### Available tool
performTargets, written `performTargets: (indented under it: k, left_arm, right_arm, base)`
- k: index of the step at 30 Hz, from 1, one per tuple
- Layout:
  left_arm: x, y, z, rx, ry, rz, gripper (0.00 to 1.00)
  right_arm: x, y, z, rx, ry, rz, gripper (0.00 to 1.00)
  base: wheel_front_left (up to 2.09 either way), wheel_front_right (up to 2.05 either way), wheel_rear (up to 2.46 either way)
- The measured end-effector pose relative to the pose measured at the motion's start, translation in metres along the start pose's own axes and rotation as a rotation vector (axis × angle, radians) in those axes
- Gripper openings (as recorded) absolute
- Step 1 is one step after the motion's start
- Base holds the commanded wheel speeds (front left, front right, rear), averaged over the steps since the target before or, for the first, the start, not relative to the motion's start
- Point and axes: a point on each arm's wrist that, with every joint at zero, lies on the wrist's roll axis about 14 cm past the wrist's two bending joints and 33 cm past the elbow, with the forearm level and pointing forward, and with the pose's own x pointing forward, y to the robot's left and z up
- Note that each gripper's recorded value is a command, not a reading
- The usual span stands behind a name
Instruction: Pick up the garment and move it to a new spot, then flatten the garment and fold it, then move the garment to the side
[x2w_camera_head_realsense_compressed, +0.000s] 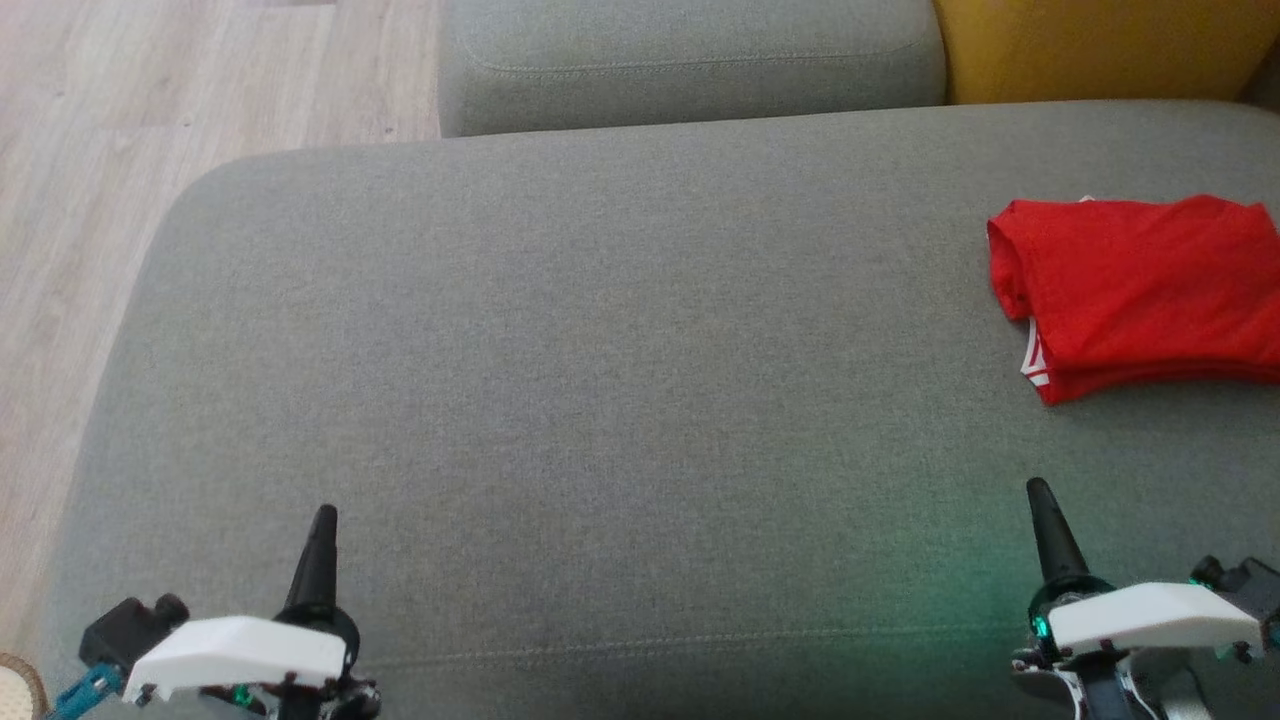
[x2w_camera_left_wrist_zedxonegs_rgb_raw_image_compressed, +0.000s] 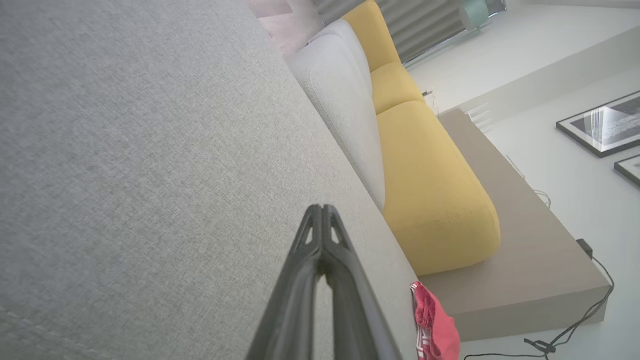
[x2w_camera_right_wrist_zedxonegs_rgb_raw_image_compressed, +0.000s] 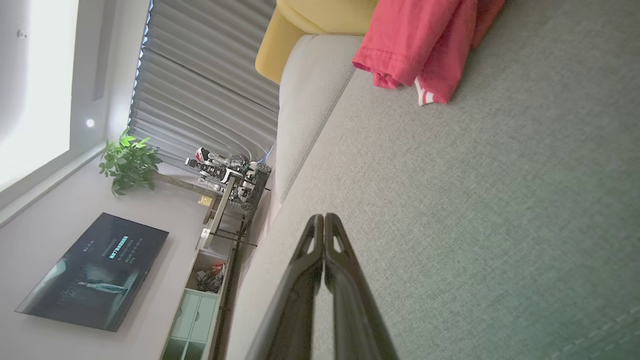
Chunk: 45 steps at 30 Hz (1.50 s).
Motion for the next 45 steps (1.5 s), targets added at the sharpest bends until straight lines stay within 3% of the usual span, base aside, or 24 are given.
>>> performTargets:
  k: [45]
  left_arm:
    - [0.027, -0.020, 0.030, -0.534, -0.015, -0.122, 0.00]
  right_arm:
    - [0.019, 0.012, 0.019, 0.494, -0.013, 0.042, 0.00]
  base:
    - [0.00, 0.00, 0.00]
